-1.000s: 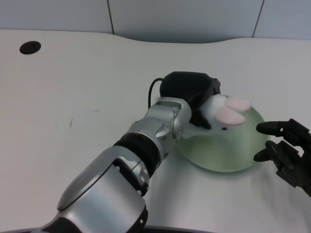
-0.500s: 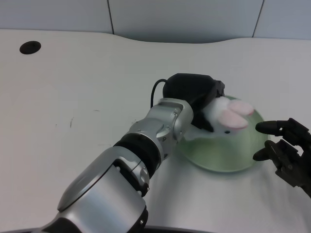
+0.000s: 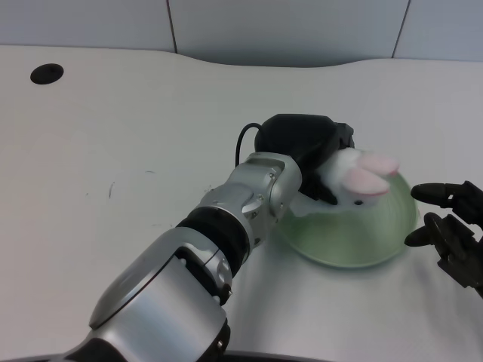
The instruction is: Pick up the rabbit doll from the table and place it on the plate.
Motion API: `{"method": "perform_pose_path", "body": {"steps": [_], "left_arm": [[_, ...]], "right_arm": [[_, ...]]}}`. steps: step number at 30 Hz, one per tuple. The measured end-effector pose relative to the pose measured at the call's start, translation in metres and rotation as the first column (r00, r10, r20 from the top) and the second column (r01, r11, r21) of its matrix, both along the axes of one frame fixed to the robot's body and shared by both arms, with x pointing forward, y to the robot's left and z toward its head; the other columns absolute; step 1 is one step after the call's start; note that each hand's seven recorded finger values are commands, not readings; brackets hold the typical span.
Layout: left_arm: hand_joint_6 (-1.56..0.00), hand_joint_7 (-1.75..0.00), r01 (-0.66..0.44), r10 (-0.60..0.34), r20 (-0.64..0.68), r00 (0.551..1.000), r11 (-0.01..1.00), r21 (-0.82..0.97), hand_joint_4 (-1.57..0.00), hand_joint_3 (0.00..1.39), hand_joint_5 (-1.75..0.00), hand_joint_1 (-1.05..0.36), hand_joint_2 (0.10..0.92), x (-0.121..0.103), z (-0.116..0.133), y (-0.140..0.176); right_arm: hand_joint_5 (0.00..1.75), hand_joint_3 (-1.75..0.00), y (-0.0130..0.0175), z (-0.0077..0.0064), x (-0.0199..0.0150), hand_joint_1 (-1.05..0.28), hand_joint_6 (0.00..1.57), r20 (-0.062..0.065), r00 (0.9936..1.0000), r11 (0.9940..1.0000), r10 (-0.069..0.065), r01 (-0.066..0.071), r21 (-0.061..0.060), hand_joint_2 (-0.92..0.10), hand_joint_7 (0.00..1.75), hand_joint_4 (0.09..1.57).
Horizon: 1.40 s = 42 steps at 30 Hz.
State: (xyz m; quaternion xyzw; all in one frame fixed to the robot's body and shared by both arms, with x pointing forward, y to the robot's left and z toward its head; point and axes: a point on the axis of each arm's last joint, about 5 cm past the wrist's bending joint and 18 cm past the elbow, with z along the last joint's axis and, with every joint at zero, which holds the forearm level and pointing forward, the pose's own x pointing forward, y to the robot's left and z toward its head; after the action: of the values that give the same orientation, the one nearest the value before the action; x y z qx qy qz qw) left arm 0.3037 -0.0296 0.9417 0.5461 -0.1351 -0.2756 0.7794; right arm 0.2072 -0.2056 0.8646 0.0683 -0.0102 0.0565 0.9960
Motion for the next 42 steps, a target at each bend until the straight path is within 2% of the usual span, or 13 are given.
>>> {"method": "perform_pose_path", "body": {"steps": [4,6,10,13,16,18,20,23,28,30,32,36,42], "left_arm": [[-0.98,-0.31,0.001,-0.001,0.001,1.0,1.0,0.002,-0.74,0.0,-1.24,-0.25,0.836,-0.0002,0.0,-0.0002],[-1.01,-0.3,0.004,-0.004,-0.002,1.0,1.0,0.006,-0.74,0.0,-1.26,-0.26,0.839,-0.0002,-0.0001,-0.0003],[-1.01,-0.3,0.01,-0.01,-0.01,1.0,1.0,0.014,-0.73,0.01,-1.21,-0.28,0.852,-0.0003,-0.0002,-0.0004],[-0.83,-0.67,0.022,-0.021,-0.035,0.999,0.999,0.033,-0.66,0.0,-1.33,-0.26,0.838,-0.0004,-0.0004,-0.0003],[-0.65,-0.79,0.028,-0.026,-0.047,0.999,0.999,0.042,-0.53,0.0,-1.32,-0.36,0.803,-0.0004,-0.0006,-0.0002],[-0.55,-0.66,0.034,-0.032,-0.047,0.998,0.998,0.048,-0.43,0.0,-1.04,-0.45,0.81,-0.0006,-0.0007,-0.0004],[-0.51,-0.35,0.041,-0.039,-0.044,0.998,0.998,0.05,-0.43,0.0,-0.68,-0.51,0.83,-0.0008,-0.0007,-0.0006],[-0.43,-0.06,0.049,-0.047,-0.04,0.998,0.997,0.052,-0.39,0.0,-0.35,-0.55,0.845,-0.001,-0.0007,-0.0008],[-0.2,0.0,0.082,-0.08,-0.025,0.996,0.995,0.065,-0.12,0.0,-0.19,-0.65,0.855,-0.002,-0.0008,-0.002],[-0.17,0.0,0.085,-0.084,-0.02,0.996,0.994,0.071,-0.04,0.0,-0.26,-0.67,0.856,-0.0022,-0.0009,-0.0021],[-0.04,0.0,0.085,-0.084,-0.018,0.996,0.994,0.072,-0.01,0.0,-0.05,-0.73,0.85,-0.0022,-0.001,-0.0021],[0.0,0.0,0.086,-0.084,-0.029,0.996,0.994,0.074,0.0,0.0,0.0,-0.75,0.851,-0.002,-0.0008,-0.0019],[0.0,0.0,0.076,-0.073,-0.073,0.995,0.996,0.046,0.0,0.0,0.0,-0.77,0.855,0.0,0.0012,-0.0002]], "right_arm": [[1.53,-0.48,-0.0019,-0.0006,-0.0004,-0.33,0.34,-0.013,0.99971,0.9998,-0.02,0.02,0.001,-0.92,1.03,0.33],[1.52,-0.47,-0.002,-0.0004,-0.0002,-0.34,0.34,-0.033,0.99906,0.99958,-0.028,0.028,0.006,-0.92,1.04,0.34],[1.48,-0.47,-0.0018,0.0002,0.0002,-0.34,0.35,-0.047,0.99829,0.99938,-0.035,0.035,0.006,-0.92,1.03,0.36],[1.45,-0.48,-0.0021,0.0002,0.0002,-0.32,0.35,-0.05,0.99815,0.99941,-0.034,0.034,0.002,-0.92,1.03,0.37],[1.45,-0.48,-0.0022,0.0002,0.0002,-0.34,0.36,-0.051,0.99814,0.99946,-0.033,0.033,0.0,-0.92,1.03,0.37],[1.48,-0.49,-0.0023,0.0004,0.0002,-0.34,0.36,-0.045,0.9987,0.99972,-0.024,0.024,0.0,-0.92,1.05,0.36],[1.48,-0.49,-0.0024,0.0004,0.0001,-0.36,0.36,-0.037,0.99926,0.99993,-0.012,0.012,0.001,-0.92,1.06,0.35],[1.46,-0.48,-0.0026,0.0001,0.0,-0.36,0.35,-0.034,0.99936,0.99992,-0.012,0.011,-0.005,-0.92,1.06,0.34],[1.47,-0.49,-0.0027,0.0002,0.0,-0.36,0.35,-0.033,0.99938,0.99992,-0.011,0.011,-0.007,-0.92,1.07,0.36],[1.48,-0.49,-0.0027,0.0002,0.0,-0.35,0.35,-0.033,0.9994,0.99992,-0.01,0.01,-0.007,-0.92,1.07,0.36],[1.49,-0.49,-0.0028,-0.0002,-0.0001,-0.36,0.34,-0.033,0.99941,0.99993,-0.009,0.009,-0.007,-0.92,1.07,0.36],[1.5,-0.5,-0.0031,-0.0011,0.0001,-0.36,0.34,-0.036,0.99934,0.99999,-0.004,0.004,-0.001,-0.92,1.07,0.36],[1.51,-0.49,-0.0035,0.0021,0.0049,-0.35,0.34,-0.026,0.99964,0.99998,-0.006,0.006,-0.003,-0.92,1.07,0.35]]}}
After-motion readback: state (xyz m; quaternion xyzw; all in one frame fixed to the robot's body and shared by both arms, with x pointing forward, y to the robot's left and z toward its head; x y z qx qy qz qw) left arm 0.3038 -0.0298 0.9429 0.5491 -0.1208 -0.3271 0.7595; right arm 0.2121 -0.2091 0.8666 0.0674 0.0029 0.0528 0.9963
